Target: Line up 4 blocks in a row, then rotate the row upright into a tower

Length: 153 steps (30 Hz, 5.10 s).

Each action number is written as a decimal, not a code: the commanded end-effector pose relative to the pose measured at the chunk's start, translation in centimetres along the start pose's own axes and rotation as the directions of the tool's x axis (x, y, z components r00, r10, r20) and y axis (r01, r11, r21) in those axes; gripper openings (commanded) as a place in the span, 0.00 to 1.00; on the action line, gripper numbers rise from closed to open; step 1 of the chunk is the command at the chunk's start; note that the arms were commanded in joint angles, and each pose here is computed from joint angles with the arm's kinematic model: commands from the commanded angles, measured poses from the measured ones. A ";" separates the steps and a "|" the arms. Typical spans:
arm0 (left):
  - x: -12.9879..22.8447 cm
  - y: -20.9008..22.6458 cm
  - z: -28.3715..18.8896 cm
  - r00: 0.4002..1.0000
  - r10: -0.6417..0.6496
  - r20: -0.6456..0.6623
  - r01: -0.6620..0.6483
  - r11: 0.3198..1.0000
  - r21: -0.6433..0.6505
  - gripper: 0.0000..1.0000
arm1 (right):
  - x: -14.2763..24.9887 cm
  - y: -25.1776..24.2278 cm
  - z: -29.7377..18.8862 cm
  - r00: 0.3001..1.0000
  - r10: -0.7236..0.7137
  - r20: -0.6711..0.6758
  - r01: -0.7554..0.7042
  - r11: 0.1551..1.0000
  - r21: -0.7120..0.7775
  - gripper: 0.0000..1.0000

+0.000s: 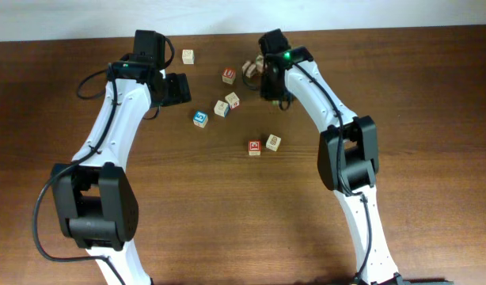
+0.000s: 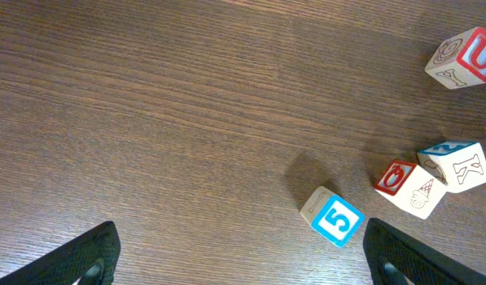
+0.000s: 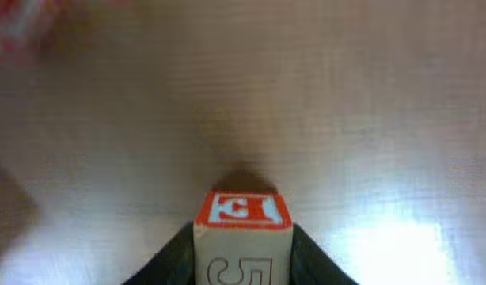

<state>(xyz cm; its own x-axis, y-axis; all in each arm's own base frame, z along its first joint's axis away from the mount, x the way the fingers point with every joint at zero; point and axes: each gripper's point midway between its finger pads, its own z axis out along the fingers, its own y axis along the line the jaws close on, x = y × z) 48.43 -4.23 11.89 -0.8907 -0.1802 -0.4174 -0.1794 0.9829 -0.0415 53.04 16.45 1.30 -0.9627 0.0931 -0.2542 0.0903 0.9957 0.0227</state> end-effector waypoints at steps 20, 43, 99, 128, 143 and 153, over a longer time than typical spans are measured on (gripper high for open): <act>-0.4 0.2 0.1 1.000 -0.014 0.009 0.014 1.000 -0.008 0.97 | 11.6 -2.3 -6.0 0.875 0.007 -0.484 0.035 0.996 0.078 0.43; 5.3 -6.0 6.0 0.875 0.467 -0.127 -0.423 0.866 0.268 0.93 | -2.9 -3.8 -12.2 0.992 0.124 -0.024 -0.126 0.966 -0.227 0.50; 13.7 -15.2 4.0 0.875 0.313 -0.369 -0.251 0.946 0.206 0.79 | 1.9 -8.8 -11.4 0.963 0.137 -0.233 -0.164 0.981 -0.100 0.50; -1.7 -2.6 -4.0 0.987 0.054 -0.152 -0.059 0.998 -0.032 0.80 | 10.6 -0.9 -4.7 0.888 -0.202 -0.413 0.119 0.969 -0.219 0.44; -1.0 -2.4 -4.1 0.980 0.087 -0.181 -0.094 0.995 -0.033 0.73 | 2.9 -2.9 -21.1 0.993 -0.111 -0.030 0.100 0.964 -0.246 0.05; -0.4 -1.5 -8.9 0.982 0.031 -0.185 -0.044 0.997 -0.067 0.60 | 6.7 -5.7 -28.5 0.999 -0.050 0.004 0.050 0.991 -0.127 0.05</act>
<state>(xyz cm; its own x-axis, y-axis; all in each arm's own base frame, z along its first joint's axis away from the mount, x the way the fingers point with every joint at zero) 45.81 -6.57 15.93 -0.9794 -0.1197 -0.1627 -0.1277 0.9910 0.0401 40.04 12.36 24.14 -0.9837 0.0055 -0.1799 -0.0280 0.9827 0.1829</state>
